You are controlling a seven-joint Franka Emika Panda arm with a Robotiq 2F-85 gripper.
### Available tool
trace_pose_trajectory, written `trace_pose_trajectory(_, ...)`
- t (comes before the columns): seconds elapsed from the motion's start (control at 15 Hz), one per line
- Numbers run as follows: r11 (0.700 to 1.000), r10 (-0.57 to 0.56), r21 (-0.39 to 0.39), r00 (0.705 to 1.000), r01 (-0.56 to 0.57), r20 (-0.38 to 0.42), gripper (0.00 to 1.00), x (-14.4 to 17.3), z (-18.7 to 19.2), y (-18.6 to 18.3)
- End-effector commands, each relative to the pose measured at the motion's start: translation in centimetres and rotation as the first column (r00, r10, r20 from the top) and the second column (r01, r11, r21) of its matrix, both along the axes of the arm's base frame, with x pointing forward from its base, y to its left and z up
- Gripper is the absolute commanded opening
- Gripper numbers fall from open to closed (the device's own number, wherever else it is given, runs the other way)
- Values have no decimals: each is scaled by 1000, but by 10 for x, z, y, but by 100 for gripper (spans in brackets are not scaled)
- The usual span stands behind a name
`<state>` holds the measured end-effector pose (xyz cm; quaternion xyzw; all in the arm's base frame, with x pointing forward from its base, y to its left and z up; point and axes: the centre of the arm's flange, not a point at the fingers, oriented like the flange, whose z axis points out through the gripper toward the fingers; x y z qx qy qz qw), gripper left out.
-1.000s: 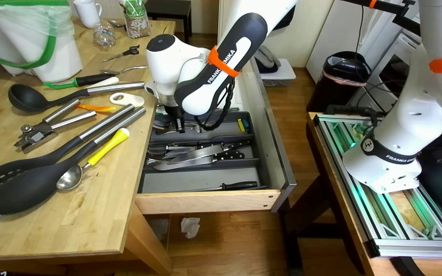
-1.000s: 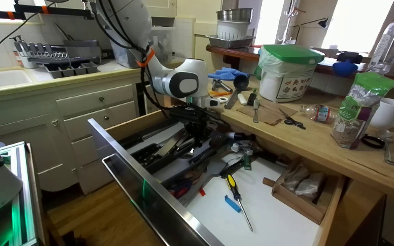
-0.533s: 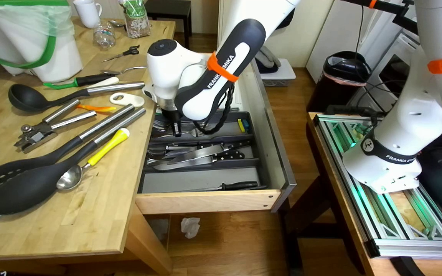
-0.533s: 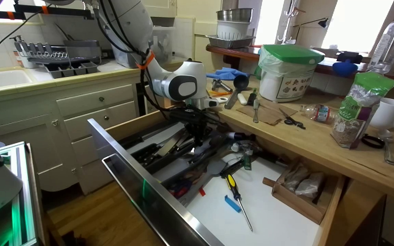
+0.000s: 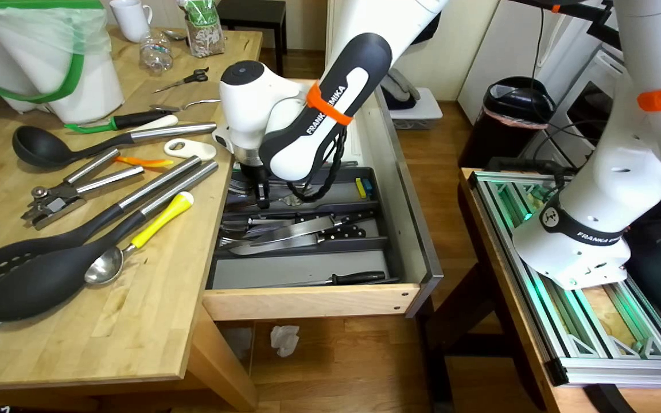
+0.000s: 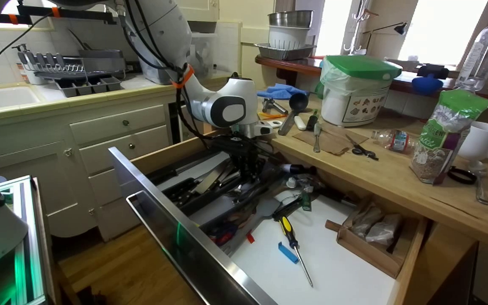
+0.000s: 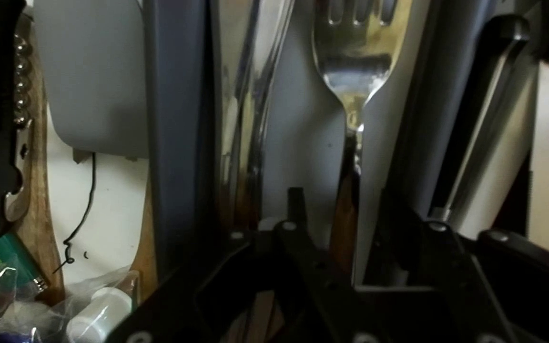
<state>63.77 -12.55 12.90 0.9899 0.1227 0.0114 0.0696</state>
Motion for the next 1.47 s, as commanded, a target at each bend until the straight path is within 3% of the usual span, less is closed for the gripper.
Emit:
trace_pose_trajectory(0.0, 999, -51, 9, 999, 51, -3, 77, -3, 4, 5)
trace_pose_trajectory(0.2, 989, -143, 34, 989, 144, -24, 99, -15, 16, 15)
trace_pose_trajectory(0.27, 983, -170, 56, 985, 172, -42, 100, -20, 17, 18)
trace_pose_trajectory(0.67, 962, -261, 78, 965, 261, -18, 100, -64, 33, 26)
trace_pose_trajectory(1.27, 969, -248, 48, 962, 244, 113, 100, -73, 63, -4)
trace_pose_trajectory(1.4, 976, -217, 23, 966, 216, 144, 81, -67, 60, -11)
